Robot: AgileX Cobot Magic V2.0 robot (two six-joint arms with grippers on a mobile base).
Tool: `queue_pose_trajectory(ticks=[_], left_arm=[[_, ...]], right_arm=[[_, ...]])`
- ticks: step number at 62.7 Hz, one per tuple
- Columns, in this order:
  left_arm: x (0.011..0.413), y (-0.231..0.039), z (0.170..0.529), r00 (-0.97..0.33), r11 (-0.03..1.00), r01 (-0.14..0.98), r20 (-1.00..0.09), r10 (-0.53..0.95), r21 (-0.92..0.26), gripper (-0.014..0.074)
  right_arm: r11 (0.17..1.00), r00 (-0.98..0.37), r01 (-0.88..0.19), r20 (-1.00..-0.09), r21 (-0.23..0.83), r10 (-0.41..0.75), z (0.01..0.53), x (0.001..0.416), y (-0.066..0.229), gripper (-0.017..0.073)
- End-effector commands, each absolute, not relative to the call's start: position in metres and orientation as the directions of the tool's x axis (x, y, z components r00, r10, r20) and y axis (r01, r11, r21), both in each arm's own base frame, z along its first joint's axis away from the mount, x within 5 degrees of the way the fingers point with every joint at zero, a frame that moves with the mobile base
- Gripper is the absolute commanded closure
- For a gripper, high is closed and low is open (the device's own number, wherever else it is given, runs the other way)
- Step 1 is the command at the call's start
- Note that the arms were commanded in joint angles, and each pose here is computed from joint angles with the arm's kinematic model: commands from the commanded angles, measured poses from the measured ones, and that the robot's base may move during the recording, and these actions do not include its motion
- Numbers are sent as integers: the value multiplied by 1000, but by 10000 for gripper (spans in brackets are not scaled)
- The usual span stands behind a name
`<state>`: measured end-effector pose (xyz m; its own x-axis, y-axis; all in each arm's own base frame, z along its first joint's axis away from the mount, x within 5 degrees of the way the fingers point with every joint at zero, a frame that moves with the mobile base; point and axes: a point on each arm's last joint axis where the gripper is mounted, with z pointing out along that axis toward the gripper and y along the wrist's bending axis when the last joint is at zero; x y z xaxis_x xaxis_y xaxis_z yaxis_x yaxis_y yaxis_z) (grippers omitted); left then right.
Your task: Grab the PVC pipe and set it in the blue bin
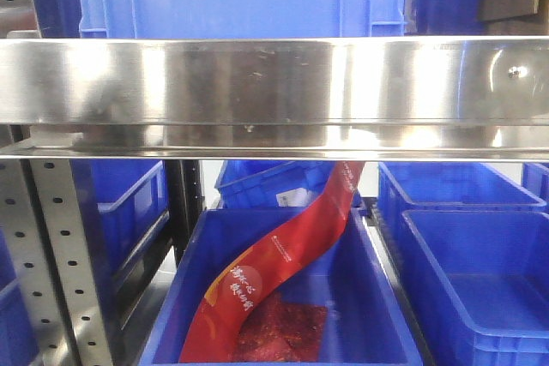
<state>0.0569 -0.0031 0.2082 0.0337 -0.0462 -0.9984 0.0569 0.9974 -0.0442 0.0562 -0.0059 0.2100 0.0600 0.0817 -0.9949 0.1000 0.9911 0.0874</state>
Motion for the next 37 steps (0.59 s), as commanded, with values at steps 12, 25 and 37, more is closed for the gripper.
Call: queue_pose_trajectory(ticks=[12, 25, 37], left_arm=[[56, -3, 210, 54, 997, 54, -997, -52, -50, 704], [56, -3, 210, 54, 997, 54, -997, -52, -50, 704], [56, -3, 210, 54, 997, 54, -997, -52, -50, 704]], right_arm=[[991, 77, 102, -994, 85, 77, 211, 56, -6, 721], [991, 77, 102, -994, 85, 77, 211, 56, -6, 721], [991, 77, 102, -994, 85, 77, 211, 56, -6, 721]])
